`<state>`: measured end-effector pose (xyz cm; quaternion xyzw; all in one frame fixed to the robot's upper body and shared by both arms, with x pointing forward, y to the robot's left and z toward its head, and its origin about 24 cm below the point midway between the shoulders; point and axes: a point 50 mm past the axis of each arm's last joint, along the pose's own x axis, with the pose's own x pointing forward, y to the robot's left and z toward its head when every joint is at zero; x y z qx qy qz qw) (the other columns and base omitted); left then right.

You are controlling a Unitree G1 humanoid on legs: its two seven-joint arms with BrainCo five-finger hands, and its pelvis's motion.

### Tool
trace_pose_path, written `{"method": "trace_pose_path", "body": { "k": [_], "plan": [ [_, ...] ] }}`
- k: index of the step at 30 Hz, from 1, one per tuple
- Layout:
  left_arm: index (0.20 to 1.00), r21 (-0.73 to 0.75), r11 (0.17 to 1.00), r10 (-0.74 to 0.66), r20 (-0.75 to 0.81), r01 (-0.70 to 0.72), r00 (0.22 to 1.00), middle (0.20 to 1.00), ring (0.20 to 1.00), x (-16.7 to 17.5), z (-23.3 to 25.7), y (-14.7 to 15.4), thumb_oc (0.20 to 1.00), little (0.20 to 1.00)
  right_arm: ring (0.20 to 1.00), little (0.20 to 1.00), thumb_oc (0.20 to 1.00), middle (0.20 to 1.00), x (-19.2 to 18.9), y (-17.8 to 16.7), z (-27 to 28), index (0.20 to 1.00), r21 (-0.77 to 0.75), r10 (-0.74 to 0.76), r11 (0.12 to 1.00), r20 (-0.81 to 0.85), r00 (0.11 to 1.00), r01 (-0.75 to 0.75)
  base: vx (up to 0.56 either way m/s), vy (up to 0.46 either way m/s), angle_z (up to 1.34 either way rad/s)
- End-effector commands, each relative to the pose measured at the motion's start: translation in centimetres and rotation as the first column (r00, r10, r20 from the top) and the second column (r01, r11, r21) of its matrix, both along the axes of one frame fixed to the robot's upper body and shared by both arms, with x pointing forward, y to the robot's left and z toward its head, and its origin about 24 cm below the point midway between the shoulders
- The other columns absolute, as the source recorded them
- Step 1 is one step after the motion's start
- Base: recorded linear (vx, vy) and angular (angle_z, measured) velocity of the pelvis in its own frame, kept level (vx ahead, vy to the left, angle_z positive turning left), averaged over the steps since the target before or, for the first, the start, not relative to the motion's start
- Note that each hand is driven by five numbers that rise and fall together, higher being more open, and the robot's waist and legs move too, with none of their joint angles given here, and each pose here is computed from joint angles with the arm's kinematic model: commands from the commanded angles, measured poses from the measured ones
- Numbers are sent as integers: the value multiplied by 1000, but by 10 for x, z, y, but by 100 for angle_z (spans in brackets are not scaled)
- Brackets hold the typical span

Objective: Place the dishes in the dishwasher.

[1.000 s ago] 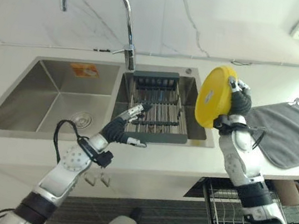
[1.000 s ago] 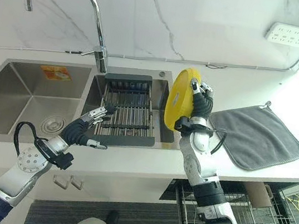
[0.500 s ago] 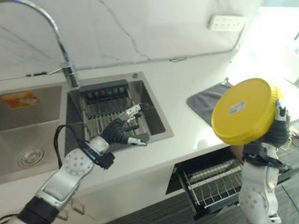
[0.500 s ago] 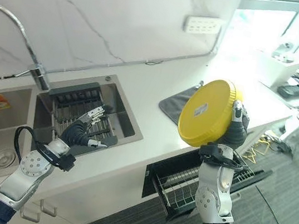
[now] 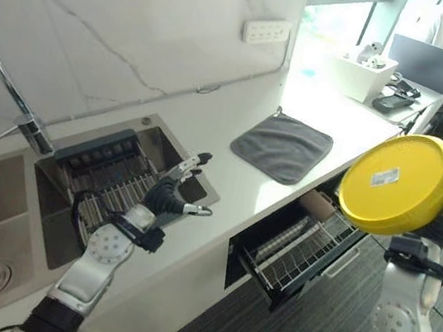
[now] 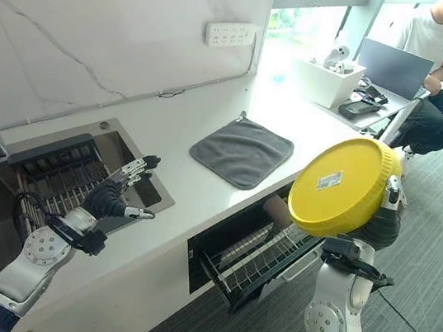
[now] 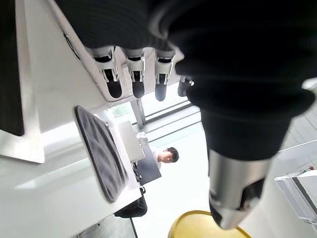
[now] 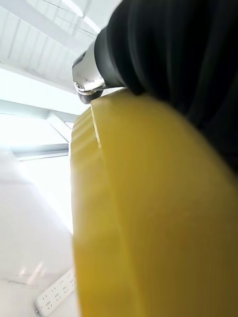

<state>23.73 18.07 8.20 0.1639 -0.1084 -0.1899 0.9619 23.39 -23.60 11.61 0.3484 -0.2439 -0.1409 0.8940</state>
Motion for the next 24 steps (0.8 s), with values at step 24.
{"method": "trace_pose_path", "body": {
  "k": [24],
  "plan": [
    [1000, -8, 998, -53, 162, 55, 985, 1000, 1000, 12, 30, -8, 1000, 1000, 200, 200, 200, 200, 32, 28, -44, 200, 126, 22, 992, -129, 991, -6, 32, -14, 0]
  ]
}}
